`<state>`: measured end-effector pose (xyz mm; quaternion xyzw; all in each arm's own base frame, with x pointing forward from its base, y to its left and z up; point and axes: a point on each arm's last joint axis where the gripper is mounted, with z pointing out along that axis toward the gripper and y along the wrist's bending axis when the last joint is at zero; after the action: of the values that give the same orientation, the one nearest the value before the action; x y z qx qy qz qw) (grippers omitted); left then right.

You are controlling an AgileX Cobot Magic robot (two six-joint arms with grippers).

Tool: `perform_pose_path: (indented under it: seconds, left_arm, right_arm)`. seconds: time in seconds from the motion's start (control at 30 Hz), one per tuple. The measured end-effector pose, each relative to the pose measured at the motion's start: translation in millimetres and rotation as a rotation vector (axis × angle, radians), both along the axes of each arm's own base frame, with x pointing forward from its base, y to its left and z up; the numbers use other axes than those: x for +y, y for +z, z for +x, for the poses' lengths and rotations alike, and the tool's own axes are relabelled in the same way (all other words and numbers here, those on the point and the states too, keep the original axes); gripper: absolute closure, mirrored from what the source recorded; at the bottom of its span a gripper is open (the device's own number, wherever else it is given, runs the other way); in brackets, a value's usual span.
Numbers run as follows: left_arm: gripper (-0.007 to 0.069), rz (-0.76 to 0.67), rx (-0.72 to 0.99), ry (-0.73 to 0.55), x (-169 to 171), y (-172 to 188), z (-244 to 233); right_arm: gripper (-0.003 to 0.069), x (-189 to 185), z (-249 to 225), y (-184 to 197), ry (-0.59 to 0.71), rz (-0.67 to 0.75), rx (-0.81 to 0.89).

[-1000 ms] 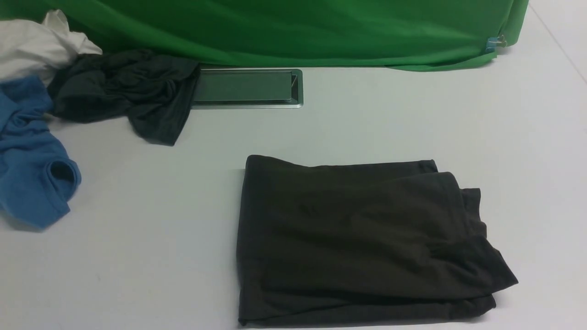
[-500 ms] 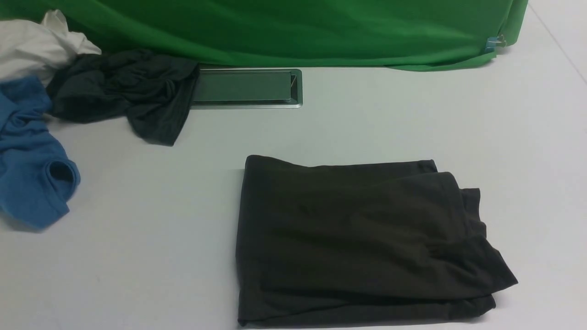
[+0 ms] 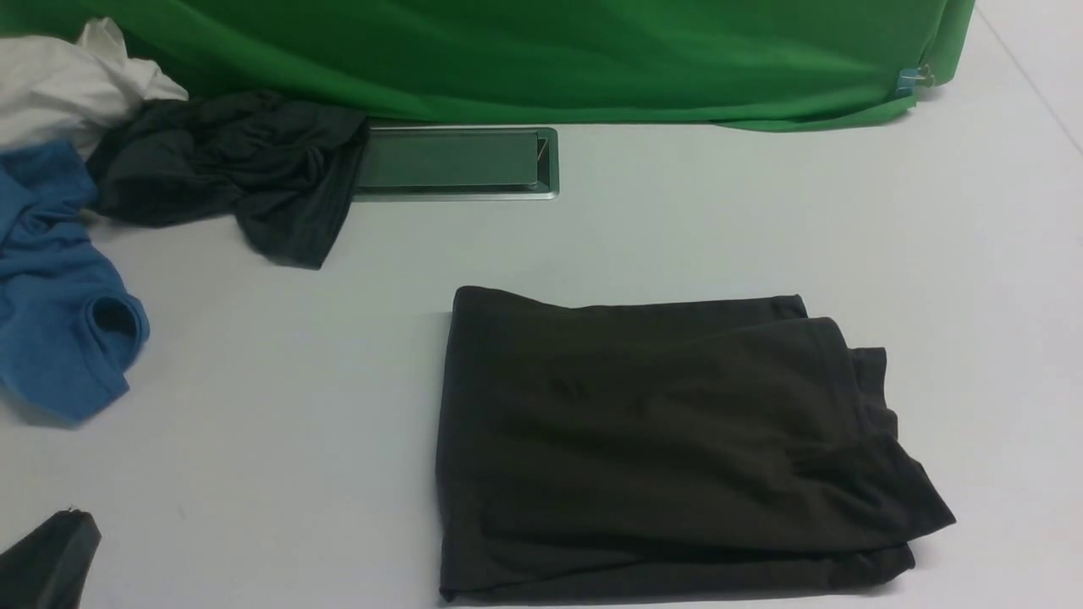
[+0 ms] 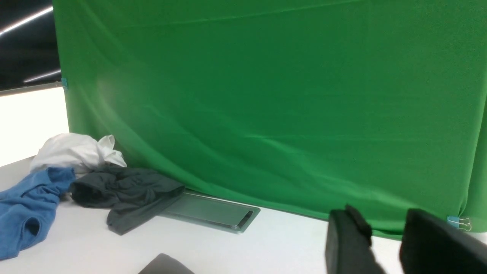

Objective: Fold a long-sleeved shirt on a white desktop.

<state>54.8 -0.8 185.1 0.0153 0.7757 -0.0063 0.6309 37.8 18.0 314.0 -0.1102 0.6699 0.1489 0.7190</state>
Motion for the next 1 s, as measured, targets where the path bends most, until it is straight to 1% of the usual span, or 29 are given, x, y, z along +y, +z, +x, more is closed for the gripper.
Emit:
perform_pose_path:
  seconds: [0.23, 0.47, 0.93, 1.0]
  left_arm:
    - [0.0607, -0.035, -0.024, 0.003, -0.6, 2.1, 0.3]
    - [0.0607, -0.032, -0.029, 0.072, 3.2, 2.5, 0.3]
    - [0.0607, -0.032, -0.035, 0.075, 3.4, 3.0, 0.4]
    - [0.0607, -0.032, -0.035, 0.075, 3.4, 3.0, 0.4]
  right_arm:
    - [0.0419, 0.0, 0.0, 0.0, 0.0, 0.0, 0.0]
    - [0.0419, 0.0, 0.0, 0.0, 0.0, 0.0, 0.0]
    - [0.0419, -0.1, -0.2, 0.1, -0.002, 0.0, -0.001]
    - [0.0419, -0.9, 0.0, 0.1, -0.021, 0.001, -0.002]
